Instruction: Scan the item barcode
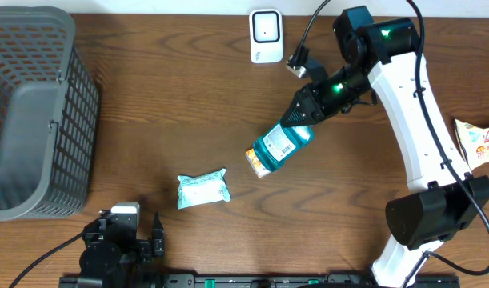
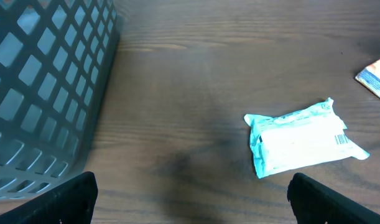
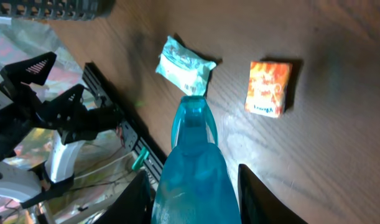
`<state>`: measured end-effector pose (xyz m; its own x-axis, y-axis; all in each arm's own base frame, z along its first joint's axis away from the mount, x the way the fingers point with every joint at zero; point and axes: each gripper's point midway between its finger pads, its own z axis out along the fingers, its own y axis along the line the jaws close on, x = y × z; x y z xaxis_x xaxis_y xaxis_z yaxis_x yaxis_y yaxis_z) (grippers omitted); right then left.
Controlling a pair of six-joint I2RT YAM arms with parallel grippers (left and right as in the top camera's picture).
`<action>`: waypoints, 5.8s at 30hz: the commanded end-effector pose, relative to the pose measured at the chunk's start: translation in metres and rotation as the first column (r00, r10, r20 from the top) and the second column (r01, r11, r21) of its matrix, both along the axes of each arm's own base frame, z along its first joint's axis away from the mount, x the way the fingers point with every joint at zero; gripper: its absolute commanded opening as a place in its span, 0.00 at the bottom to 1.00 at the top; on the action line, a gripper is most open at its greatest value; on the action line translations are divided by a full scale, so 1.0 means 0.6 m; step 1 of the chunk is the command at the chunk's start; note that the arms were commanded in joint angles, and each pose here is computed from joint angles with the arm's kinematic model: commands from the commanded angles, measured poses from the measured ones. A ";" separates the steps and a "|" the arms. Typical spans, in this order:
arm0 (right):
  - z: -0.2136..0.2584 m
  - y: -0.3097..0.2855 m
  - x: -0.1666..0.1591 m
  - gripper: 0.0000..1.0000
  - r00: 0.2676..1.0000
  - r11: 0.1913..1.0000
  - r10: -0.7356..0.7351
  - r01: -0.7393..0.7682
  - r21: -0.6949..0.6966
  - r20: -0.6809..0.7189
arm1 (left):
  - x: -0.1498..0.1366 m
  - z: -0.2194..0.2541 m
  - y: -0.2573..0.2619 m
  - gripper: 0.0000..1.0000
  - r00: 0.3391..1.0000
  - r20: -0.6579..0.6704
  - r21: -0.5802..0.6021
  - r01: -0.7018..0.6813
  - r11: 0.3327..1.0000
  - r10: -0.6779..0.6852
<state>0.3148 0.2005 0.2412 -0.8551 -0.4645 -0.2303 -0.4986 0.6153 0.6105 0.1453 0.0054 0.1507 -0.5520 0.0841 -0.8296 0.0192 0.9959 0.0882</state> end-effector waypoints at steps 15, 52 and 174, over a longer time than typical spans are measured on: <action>0.005 -0.076 0.210 0.02 0.770 0.792 -0.197 0.490 -0.365 0.606 | 0.000 -0.001 0.003 0.98 1.000 -0.002 0.004 -0.010 1.000 0.010; -0.165 -0.004 0.276 0.01 0.699 0.553 -0.116 0.636 -0.539 0.706 | 0.000 -0.001 0.003 0.98 1.000 -0.002 0.004 -0.010 1.000 0.010; 0.050 -0.399 0.529 0.01 0.426 0.025 0.230 0.896 -0.443 0.875 | 0.000 -0.001 0.003 0.98 1.000 -0.002 0.004 -0.010 1.000 0.010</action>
<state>0.6346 -0.0157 0.2876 -0.7445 -0.5260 -0.4111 0.1868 0.4271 -0.8847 0.1453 0.0054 0.1507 -0.5520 0.0841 -0.8296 0.0189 0.9959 0.0884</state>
